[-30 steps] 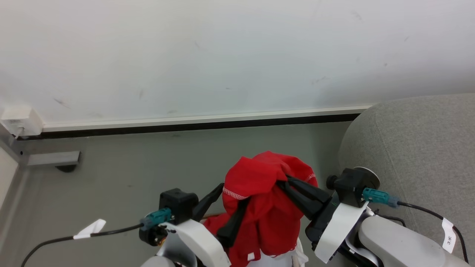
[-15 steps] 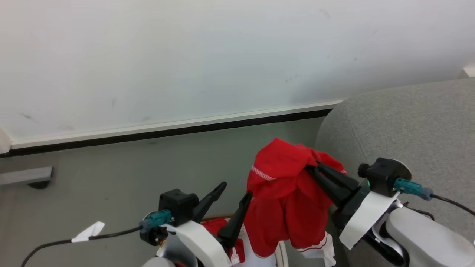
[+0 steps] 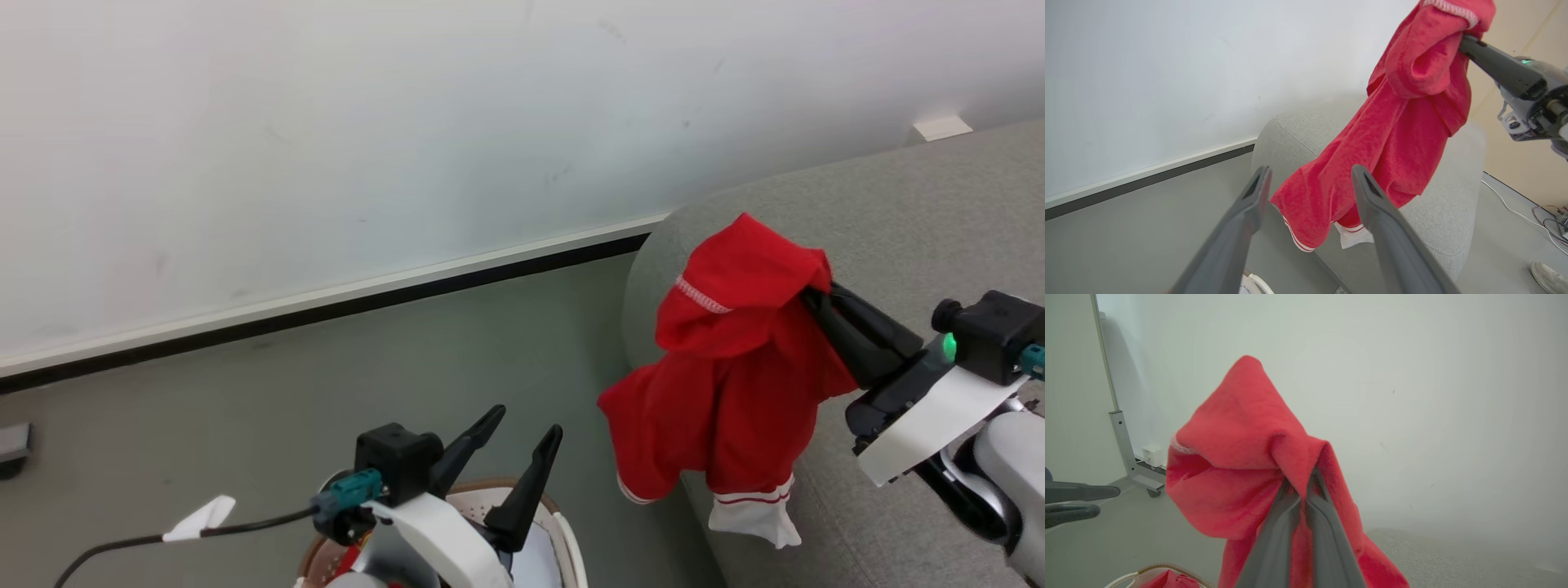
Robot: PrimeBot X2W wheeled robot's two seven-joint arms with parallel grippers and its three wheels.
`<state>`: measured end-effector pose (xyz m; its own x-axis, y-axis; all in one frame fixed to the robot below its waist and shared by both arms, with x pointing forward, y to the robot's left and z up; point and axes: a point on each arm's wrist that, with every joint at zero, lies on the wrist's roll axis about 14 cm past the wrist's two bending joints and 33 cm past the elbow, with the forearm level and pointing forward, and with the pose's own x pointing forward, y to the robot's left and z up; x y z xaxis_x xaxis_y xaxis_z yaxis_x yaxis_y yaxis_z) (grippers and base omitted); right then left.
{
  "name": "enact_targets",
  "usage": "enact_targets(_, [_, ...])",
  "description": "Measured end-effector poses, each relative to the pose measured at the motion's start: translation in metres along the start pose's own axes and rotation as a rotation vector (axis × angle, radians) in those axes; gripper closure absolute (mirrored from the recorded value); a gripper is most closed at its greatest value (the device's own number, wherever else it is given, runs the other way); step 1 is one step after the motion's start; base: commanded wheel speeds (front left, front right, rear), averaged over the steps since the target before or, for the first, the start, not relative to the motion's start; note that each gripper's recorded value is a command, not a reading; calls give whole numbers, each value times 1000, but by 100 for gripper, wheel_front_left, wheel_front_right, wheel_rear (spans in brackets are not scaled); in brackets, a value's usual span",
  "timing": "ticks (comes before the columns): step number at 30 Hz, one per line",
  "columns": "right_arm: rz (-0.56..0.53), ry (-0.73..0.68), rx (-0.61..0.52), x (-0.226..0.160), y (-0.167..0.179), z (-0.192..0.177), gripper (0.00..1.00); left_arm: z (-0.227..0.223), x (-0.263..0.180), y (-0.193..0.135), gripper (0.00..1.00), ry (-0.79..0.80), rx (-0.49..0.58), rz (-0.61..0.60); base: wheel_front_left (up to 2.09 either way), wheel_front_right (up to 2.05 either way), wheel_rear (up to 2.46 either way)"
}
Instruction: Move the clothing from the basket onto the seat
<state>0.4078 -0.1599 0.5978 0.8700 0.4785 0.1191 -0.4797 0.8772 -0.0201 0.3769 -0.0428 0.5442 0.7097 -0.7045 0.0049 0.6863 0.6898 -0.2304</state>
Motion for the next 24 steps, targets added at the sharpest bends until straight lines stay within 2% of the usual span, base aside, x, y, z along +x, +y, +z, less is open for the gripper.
enact_targets(8, [-123,6,-71,-38,-43,14,100,-3,13,-25,0,4,-3,-82,0,0,0])
enact_targets(13, [-163,8,-52,-48,-52,13,100,-4,19,-33,0,9,-2,-114,0,0,0])
enact_targets(20, [-225,2,-23,-39,-79,12,100,-4,35,-30,0,9,8,-141,0,0,0])
enact_targets(23, [-258,-20,-42,-25,-100,21,100,-6,44,-26,0,16,13,-158,0,0,0])
enact_targets(24, [-290,-44,-57,-16,-119,30,100,-7,52,-21,0,21,16,-167,0,0,0])
